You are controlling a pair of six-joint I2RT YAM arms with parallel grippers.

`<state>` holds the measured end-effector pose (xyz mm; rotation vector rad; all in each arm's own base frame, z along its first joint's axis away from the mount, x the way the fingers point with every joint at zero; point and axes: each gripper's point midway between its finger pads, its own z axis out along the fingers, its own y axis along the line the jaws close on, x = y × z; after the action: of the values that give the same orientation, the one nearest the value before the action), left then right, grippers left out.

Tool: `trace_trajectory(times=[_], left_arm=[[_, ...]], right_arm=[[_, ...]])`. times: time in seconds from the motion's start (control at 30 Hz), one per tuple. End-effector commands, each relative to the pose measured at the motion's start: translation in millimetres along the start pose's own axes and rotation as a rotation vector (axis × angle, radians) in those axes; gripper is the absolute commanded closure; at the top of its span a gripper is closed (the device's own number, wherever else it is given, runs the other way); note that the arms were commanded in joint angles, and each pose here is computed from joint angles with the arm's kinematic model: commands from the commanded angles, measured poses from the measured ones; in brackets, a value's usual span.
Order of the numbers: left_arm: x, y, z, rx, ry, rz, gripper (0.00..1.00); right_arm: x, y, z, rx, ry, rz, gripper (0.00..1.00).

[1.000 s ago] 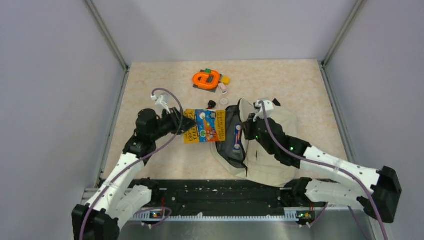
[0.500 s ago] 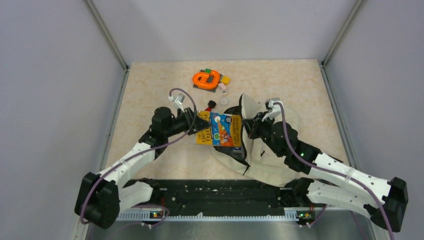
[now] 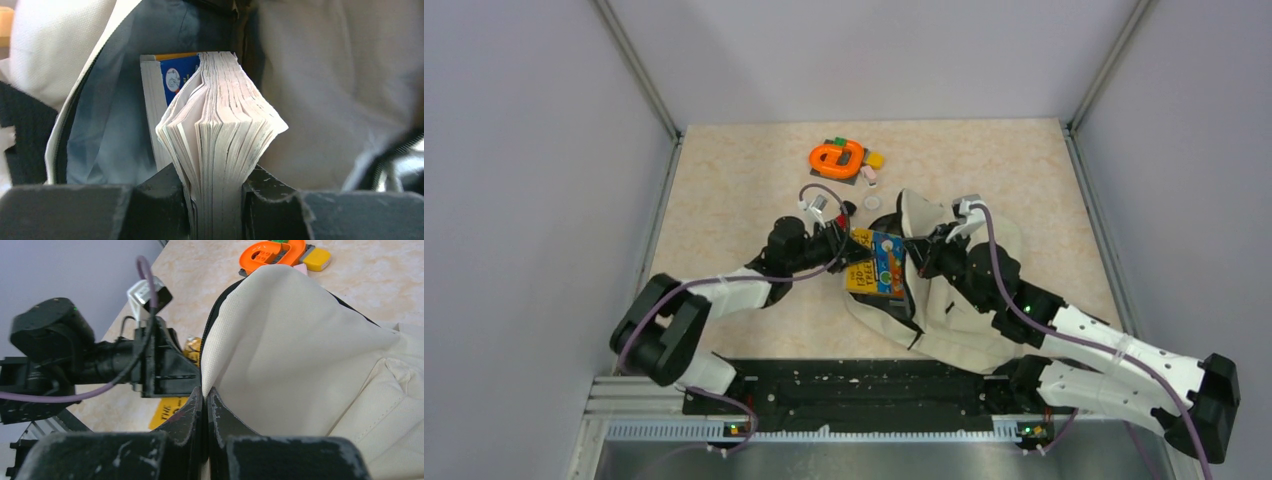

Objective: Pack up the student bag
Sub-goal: Place the book in the student bag.

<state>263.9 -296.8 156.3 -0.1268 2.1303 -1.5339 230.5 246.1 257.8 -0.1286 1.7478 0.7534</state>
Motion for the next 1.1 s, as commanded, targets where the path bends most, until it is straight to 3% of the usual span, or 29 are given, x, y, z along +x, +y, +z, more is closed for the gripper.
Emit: trace_trajectory(times=[0.0, 0.27, 0.47, 0.53, 0.67, 0.73, 0.9, 1.07], left_arm=[[-17, -49, 31, 0.195, -0.07, 0.025, 1.0], [13, -48, 86, 0.17, 0.005, 0.074, 1.0], [34, -23, 102, 0.033, 0.059, 0.157, 0.99], [34, -10, 102, -0.028, 0.082, 0.208, 0.86], [27, 0, 92, -0.124, 0.074, 0.306, 0.49], [19, 4, 83, -0.179, 0.043, 0.354, 0.38], [-3, 17, 54, -0.304, -0.053, 0.413, 0.21], [-18, 21, 18, -0.362, -0.162, 0.492, 0.18]], right_arm=[[-48, 36, -2, -0.137, -0.143, 0.075, 1.0], [-42, 34, 3, -0.134, -0.141, 0.062, 1.0], [-35, 25, 7, -0.094, -0.134, 0.046, 1.0], [-35, 24, 7, -0.092, -0.135, 0.041, 1.0], [-36, 20, 6, -0.075, -0.144, 0.032, 1.0], [-37, 17, 4, -0.065, -0.151, 0.031, 1.0], [-42, 11, -2, -0.047, -0.174, 0.033, 1.0], [-40, 6, -5, -0.027, -0.174, 0.029, 1.0]])
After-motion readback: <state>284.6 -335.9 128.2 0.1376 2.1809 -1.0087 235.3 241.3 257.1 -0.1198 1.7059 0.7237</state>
